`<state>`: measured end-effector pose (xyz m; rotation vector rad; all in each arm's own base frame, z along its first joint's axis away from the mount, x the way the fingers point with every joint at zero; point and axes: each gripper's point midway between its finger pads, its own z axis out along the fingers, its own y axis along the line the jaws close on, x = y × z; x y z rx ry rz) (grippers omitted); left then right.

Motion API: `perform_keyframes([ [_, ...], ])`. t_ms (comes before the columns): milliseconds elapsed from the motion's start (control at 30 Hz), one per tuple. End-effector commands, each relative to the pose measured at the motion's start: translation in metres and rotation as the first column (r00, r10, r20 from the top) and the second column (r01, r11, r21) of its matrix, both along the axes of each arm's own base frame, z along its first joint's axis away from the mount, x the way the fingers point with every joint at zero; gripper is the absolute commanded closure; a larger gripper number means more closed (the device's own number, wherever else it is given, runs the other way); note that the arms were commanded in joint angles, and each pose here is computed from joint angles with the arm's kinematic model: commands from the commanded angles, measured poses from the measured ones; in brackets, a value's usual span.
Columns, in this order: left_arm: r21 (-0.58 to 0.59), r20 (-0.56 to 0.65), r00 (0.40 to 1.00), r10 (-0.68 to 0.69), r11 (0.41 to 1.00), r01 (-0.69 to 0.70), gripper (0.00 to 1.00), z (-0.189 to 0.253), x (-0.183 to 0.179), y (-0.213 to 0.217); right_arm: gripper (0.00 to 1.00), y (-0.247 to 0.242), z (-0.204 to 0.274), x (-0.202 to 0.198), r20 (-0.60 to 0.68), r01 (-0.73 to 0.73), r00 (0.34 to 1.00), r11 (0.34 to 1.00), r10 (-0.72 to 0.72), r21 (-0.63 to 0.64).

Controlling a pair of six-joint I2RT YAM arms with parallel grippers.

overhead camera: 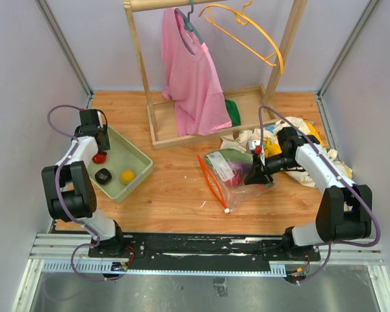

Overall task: Open the zip-top bag and remove the fake food
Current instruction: Pick up the fake fruit from the zipper food storage bag.

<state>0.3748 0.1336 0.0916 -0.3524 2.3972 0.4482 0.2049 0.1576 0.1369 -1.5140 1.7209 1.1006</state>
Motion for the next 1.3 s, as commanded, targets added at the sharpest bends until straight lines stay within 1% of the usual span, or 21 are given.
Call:
perform_keyframes([
  [0, 0.015, -0.009, 1.0, -0.023, 1.0, 0.024, 0.46, 0.005, 0.002, -0.009, 0.89, 0.001, 0.006, -0.006, -0.008, 0.002, 1.0, 0.999, -0.001, 0.037],
  [67, 0.006, 0.03, 0.999, -0.036, 0.999, 0.036, 0.48, 0.018, 0.006, -0.017, 0.89, 0.001, 0.007, -0.007, -0.006, 0.001, 1.0, 0.999, -0.001, 0.038],
  [133, -0.035, 0.092, 0.994, -0.05, 0.998, 0.054, 0.5, 0.036, 0.01, -0.03, 0.89, 0.001, 0.008, -0.006, -0.002, 0.001, 1.0, 0.999, 0.0, 0.041],
  [233, -0.156, 0.206, 0.975, -0.077, 0.982, 0.11, 0.53, 0.063, 0.013, -0.058, 0.89, 0.002, 0.011, -0.006, 0.011, -0.003, 1.0, 0.999, 0.002, 0.05],
  [300, -0.256, 0.3, 0.948, -0.108, 0.948, 0.189, 0.58, 0.082, 0.011, -0.084, 0.87, 0.002, 0.014, -0.007, 0.03, -0.013, 0.999, 0.998, 0.011, 0.057],
  [367, -0.362, 0.395, 0.909, -0.133, 0.887, 0.288, 0.63, 0.098, 0.006, -0.116, 0.86, 0.004, 0.019, -0.007, 0.049, -0.025, 0.999, 0.997, 0.022, 0.07],
  [433, -0.469, 0.469, 0.872, -0.141, 0.797, 0.381, 0.68, 0.109, -0.004, -0.149, 0.83, 0.005, 0.024, -0.008, 0.077, -0.045, 0.996, 0.995, 0.038, 0.086],
  [467, -0.518, 0.495, 0.855, -0.158, 0.736, 0.436, 0.71, 0.112, -0.015, -0.169, 0.81, 0.005, 0.027, -0.009, 0.093, -0.055, 0.995, 0.994, 0.047, 0.092],
  [533, -0.579, 0.523, 0.838, -0.156, 0.656, 0.484, 0.75, 0.115, -0.029, -0.197, 0.75, 0.006, 0.029, -0.008, 0.132, -0.072, 0.989, 0.993, 0.059, 0.094],
  [600, -0.61, 0.555, 0.812, -0.181, 0.575, 0.545, 0.82, 0.119, -0.045, -0.226, 0.67, 0.006, 0.032, -0.007, 0.178, -0.098, 0.981, 0.99, 0.08, 0.097],
  [667, -0.627, 0.586, 0.784, -0.204, 0.498, 0.599, 0.86, 0.123, -0.063, -0.255, 0.55, 0.007, 0.035, -0.008, 0.25, -0.147, 0.961, 0.984, 0.117, 0.102],
  [700, -0.622, 0.614, 0.759, -0.216, 0.46, 0.634, 0.87, 0.128, -0.071, -0.269, 0.5, 0.008, 0.036, -0.007, 0.278, -0.164, 0.952, 0.981, 0.129, 0.105],
  [800, -0.631, 0.651, 0.723, -0.229, 0.365, 0.684, 0.91, 0.13, -0.098, -0.304, 0.43, 0.009, 0.038, -0.004, 0.34, -0.199, 0.928, 0.975, 0.155, 0.1],
  [933, -0.646, 0.659, 0.711, -0.245, 0.301, 0.702, 0.91, 0.115, -0.123, -0.34, 0.37, 0.008, 0.029, 0.006, 0.417, -0.237, 0.887, 0.971, 0.201, 0.037],
  [1067, -0.663, 0.652, 0.705, -0.28, 0.241, 0.709, 0.91, 0.092, -0.147, -0.381, 0.3, 0.004, 0.016, 0.02, 0.499, -0.286, 0.819, 0.955, 0.284, -0.075],
  [1200, -0.658, 0.637, 0.699, -0.327, 0.243, 0.713, 0.92, 0.07, -0.153, -0.414, 0.29, 0.005, 0.007, 0.03, 0.518, -0.355, 0.765, 0.922, 0.382, -0.156],
  [1267, -0.659, 0.613, 0.703, -0.361, 0.256, 0.707, 0.93, 0.052, -0.153, -0.43, 0.3, 0.008, 0.002, 0.031, 0.514, -0.39, 0.742, 0.901, 0.431, -0.192],
])
